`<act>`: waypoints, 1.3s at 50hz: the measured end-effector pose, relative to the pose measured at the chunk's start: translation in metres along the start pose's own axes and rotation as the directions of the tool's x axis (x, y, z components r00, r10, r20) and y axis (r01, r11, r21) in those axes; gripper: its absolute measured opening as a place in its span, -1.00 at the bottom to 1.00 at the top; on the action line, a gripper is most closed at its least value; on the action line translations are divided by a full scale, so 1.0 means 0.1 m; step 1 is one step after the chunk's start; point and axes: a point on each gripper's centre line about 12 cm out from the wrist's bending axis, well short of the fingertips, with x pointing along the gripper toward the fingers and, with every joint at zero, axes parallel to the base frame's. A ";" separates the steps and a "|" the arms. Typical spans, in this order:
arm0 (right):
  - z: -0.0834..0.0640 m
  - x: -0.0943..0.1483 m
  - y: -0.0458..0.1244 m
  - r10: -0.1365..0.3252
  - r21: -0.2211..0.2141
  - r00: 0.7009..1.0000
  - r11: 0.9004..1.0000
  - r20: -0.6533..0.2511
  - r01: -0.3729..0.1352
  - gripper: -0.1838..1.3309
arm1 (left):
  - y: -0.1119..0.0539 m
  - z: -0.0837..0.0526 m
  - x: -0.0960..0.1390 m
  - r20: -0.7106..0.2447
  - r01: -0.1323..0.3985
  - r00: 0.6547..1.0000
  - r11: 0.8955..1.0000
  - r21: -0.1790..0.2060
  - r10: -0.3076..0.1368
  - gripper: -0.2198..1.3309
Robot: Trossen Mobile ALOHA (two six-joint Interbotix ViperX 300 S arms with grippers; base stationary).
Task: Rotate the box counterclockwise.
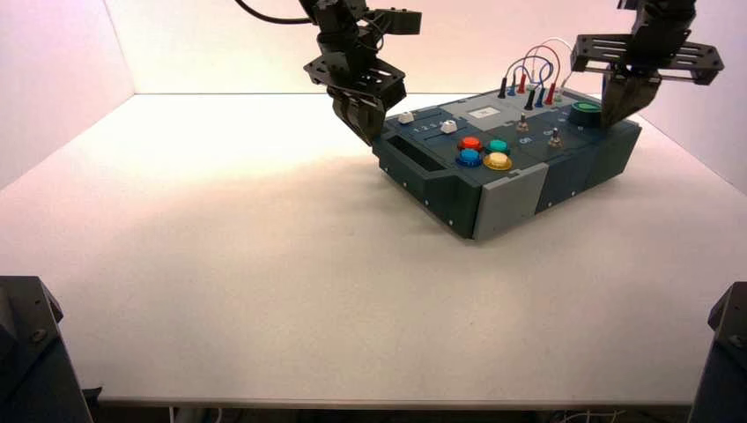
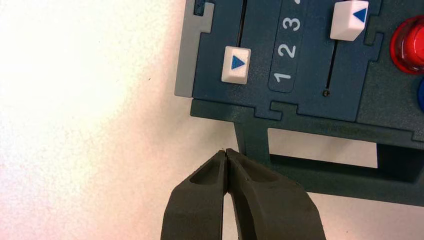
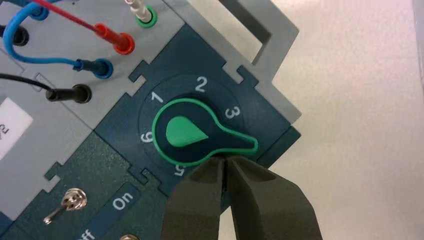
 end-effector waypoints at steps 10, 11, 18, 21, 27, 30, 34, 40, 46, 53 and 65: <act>0.08 0.02 0.02 0.000 -0.003 1.000 1.000 0.008 0.000 -0.95 | -0.02 0.01 0.00 0.000 0.001 1.000 1.000 0.007 -0.001 -0.93; 0.10 0.01 0.02 0.000 -0.003 1.000 1.000 0.010 0.000 -0.95 | -0.03 0.01 0.00 0.000 0.001 1.000 1.000 0.009 -0.001 -0.93; 0.16 0.03 0.03 0.000 -0.003 1.000 1.000 0.013 0.000 -0.95 | -0.03 0.00 0.00 -0.002 0.002 1.000 1.000 0.011 -0.001 -0.93; 0.18 0.03 0.05 0.001 -0.004 1.000 1.000 0.016 -0.001 -0.95 | -0.04 0.01 0.01 -0.001 0.002 1.000 1.000 0.014 -0.002 -0.93; 0.18 0.06 0.06 0.001 -0.012 1.000 1.000 0.008 -0.001 -0.95 | -0.04 0.01 0.04 -0.003 0.001 1.000 1.000 0.015 -0.001 -0.93; 0.18 0.09 0.08 0.001 -0.016 1.000 1.000 0.005 -0.001 -0.95 | -0.03 0.02 0.05 -0.002 0.000 1.000 1.000 0.017 0.000 -0.93; 0.19 0.11 0.10 0.001 -0.021 1.000 1.000 0.001 -0.001 -0.95 | -0.03 0.02 0.05 -0.003 0.000 1.000 1.000 0.013 0.000 -0.93; 0.21 0.16 0.14 0.002 -0.029 1.000 1.000 -0.005 -0.002 -0.95 | -0.02 0.02 0.06 -0.005 0.000 1.000 1.000 0.016 0.000 -0.93; 0.26 0.18 0.20 0.008 -0.037 1.000 0.999 -0.002 -0.008 -0.95 | -0.02 0.03 0.08 -0.006 0.001 1.000 1.000 0.013 -0.001 -0.93; 0.32 0.21 0.28 0.014 -0.052 1.000 0.999 0.001 -0.014 -0.95 | -0.02 0.04 0.10 -0.011 0.003 1.000 1.000 0.016 -0.002 -0.93; 0.44 0.25 0.38 0.012 -0.063 1.000 0.998 -0.007 -0.013 -0.95 | -0.04 0.02 0.16 -0.034 0.012 0.999 1.000 0.019 -0.012 -0.92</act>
